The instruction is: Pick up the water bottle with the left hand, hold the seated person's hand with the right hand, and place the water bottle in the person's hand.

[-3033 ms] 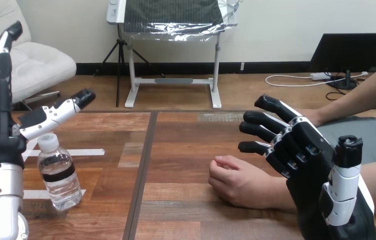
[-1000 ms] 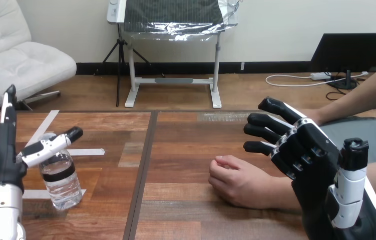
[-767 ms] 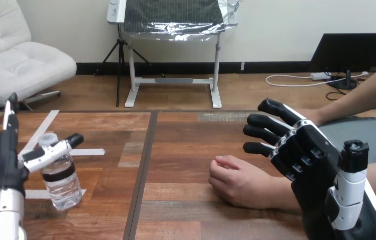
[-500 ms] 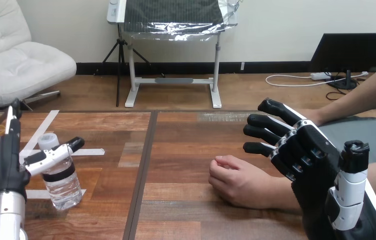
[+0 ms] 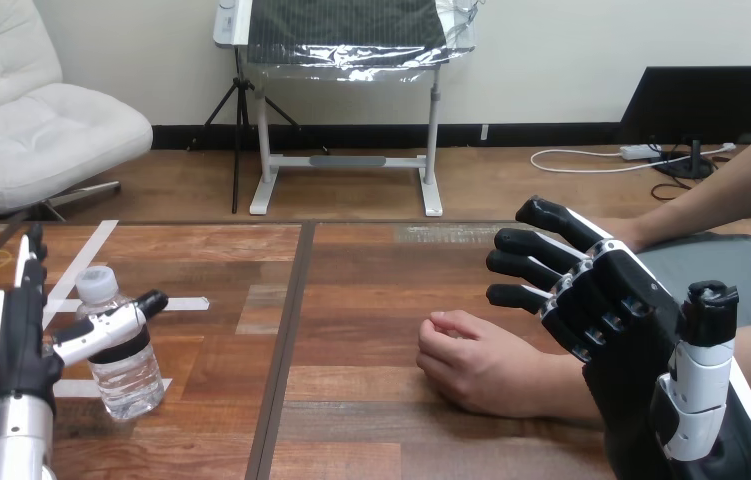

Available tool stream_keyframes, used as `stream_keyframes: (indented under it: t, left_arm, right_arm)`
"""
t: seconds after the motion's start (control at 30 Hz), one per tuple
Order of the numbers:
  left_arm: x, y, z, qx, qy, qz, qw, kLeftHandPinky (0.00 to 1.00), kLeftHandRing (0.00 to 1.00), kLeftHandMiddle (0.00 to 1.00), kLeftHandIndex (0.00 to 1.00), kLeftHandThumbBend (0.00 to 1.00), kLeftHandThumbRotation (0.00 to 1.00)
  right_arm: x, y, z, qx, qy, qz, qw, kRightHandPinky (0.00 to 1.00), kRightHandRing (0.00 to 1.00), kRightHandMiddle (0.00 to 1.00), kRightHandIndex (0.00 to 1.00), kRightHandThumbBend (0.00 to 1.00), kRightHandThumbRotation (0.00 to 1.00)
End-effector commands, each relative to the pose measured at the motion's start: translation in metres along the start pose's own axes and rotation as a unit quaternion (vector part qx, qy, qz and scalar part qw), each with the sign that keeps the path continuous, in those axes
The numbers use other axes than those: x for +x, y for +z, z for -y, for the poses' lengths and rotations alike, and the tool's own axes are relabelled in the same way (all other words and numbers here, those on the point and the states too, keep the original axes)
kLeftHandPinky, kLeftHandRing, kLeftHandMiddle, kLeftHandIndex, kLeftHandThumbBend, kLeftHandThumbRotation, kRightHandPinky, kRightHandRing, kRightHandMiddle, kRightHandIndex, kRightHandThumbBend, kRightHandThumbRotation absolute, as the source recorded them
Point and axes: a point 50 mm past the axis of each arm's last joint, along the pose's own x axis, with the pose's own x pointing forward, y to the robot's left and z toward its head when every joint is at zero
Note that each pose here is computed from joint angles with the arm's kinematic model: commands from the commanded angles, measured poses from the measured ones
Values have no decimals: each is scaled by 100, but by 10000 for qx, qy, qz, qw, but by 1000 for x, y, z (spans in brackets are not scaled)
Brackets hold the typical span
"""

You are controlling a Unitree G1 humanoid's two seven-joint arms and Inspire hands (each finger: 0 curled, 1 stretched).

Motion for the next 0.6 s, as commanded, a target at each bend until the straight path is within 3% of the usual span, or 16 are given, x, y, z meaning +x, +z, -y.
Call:
stream_keyframes:
  t: [0.0, 0.57]
  left_arm:
    - [19, 28, 2, -142, -32, 421, 9990, 99, 99, 99, 100, 95, 23]
    - [19, 22, 10, -175, -193, 302, 9992, 96, 97, 99, 100, 88, 20]
  right_arm:
    - [6, 6, 1, -16, 26, 293, 9996, 72, 78, 78, 81, 80, 100]
    - [6, 6, 2, -1, 35, 285, 9996, 72, 78, 78, 81, 80, 100]
